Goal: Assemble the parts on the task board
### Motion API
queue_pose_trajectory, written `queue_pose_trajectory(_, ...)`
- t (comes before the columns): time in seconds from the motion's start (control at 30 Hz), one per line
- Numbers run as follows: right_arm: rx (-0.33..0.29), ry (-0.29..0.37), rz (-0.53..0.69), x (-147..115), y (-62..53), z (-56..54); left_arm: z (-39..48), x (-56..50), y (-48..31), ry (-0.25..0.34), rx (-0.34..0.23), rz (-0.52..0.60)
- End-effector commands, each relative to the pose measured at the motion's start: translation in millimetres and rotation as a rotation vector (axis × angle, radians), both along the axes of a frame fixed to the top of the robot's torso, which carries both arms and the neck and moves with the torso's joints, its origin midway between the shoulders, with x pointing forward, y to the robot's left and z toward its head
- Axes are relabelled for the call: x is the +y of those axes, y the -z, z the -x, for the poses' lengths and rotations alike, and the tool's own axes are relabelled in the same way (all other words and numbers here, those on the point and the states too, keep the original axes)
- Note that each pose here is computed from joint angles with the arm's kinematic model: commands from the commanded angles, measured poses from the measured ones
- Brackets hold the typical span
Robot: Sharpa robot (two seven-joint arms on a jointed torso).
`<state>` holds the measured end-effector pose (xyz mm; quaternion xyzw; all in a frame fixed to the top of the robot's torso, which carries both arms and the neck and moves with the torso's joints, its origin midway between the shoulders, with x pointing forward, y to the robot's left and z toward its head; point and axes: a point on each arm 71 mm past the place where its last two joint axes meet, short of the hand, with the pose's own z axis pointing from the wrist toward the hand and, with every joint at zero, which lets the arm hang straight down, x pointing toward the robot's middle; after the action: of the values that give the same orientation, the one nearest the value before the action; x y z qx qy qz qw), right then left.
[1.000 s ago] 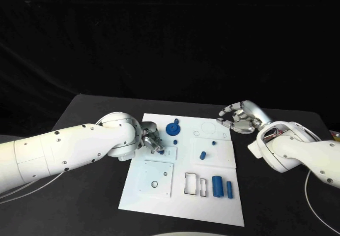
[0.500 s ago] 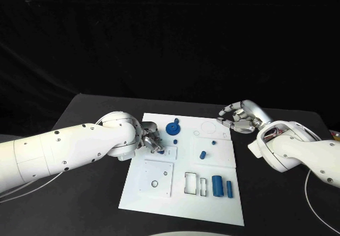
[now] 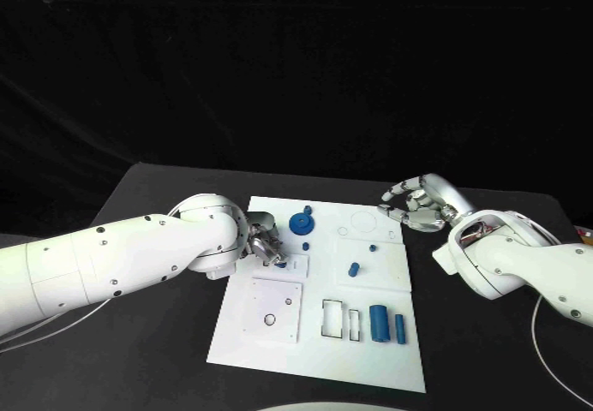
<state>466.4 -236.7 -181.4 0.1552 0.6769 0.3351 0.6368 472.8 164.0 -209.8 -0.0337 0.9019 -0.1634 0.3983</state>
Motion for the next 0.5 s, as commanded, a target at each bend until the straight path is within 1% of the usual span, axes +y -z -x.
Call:
queue_pose_trajectory(0.03, -0.010, -0.011, 0.008, 0.9, -0.2, 0.4, 1.2, -1.3, 1.6, 0.011, 0.021, -0.008)
queue_pose_trajectory(0.5, -0.015, -0.010, 0.006, 0.1, -0.3, 0.5, -0.1, -3.6, 3.5, 0.010, 0.038, -0.012)
